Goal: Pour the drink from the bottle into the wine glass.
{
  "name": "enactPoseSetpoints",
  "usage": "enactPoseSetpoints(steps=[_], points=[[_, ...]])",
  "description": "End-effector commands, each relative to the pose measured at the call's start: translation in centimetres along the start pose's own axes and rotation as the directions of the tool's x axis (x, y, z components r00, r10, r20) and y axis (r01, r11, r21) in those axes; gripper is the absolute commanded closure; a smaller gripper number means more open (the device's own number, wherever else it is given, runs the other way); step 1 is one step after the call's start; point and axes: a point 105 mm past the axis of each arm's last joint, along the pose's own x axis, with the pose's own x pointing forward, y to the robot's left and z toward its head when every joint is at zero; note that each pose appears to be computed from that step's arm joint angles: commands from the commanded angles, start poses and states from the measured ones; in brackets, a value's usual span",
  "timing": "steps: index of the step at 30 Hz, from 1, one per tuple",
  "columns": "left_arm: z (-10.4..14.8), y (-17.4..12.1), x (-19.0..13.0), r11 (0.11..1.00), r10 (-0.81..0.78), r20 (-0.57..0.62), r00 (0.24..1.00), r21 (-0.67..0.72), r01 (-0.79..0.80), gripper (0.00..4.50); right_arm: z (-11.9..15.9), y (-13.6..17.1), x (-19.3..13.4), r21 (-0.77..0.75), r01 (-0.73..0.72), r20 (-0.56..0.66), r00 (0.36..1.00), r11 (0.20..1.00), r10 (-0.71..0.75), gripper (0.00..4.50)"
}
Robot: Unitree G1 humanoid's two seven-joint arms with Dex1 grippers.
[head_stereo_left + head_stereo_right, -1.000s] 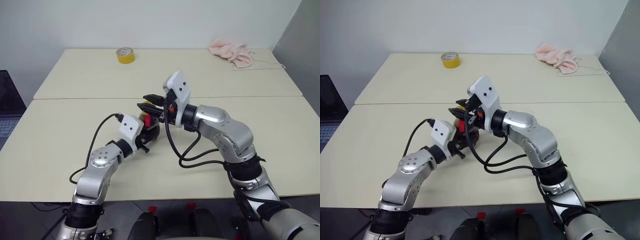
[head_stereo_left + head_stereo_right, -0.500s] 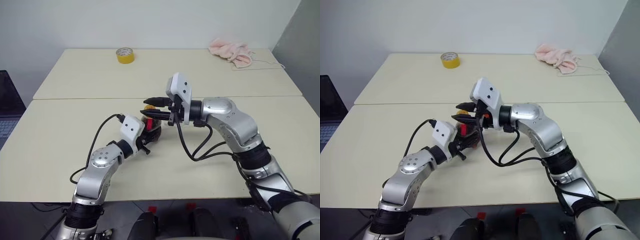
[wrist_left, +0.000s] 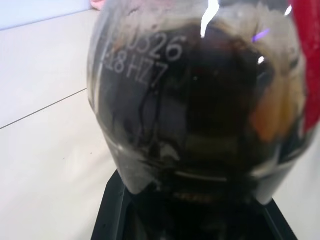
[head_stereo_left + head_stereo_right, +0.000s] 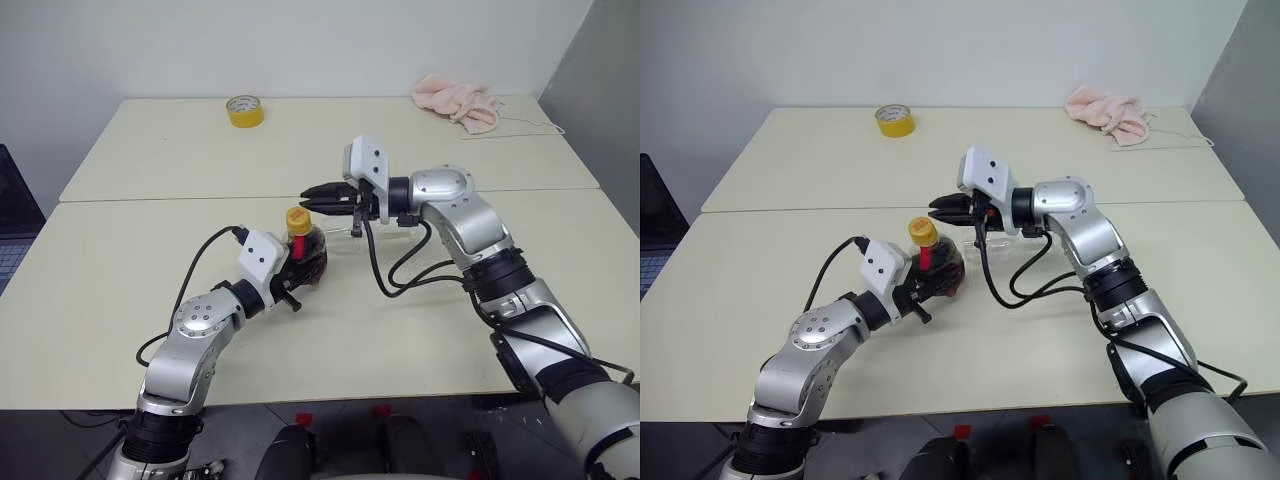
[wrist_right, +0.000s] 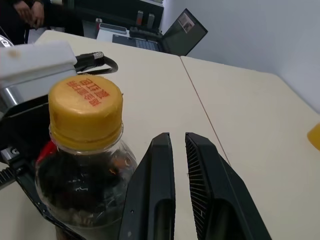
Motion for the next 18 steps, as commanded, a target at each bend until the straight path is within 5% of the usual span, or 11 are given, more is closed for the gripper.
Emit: enactPoseSetpoints(steps=[1,6,14,18], points=[[2.1,0.2,-0.4,0.999,0.015,0.074,0.997,0.048,-0.018,3.49,2.0,-1.0,-1.0,0.02,0.08,0.071,0.994,0.997,-0.081,3.4],[2.2,1.9,-0.5,0.989,0.14,0.09,0.986,0.042,-0.144,3.49,2.1,-0.3,-2.2,0.11,0.129,0.058,0.989,0.985,-0.136,1.7],[1.5,4.7,-1.6,0.923,0.376,0.09,0.922,0.048,-0.381,3.49,2.7,5.0,-1.1,0.297,0.122,0.089,0.984,0.947,-0.155,1.65],[0.3,4.7,-1.9,0.906,0.416,0.051,0.908,0.067,-0.419,3.49,2.8,5.2,0.7,0.38,0.232,0.102,0.952,0.896,-0.29,1.65]])
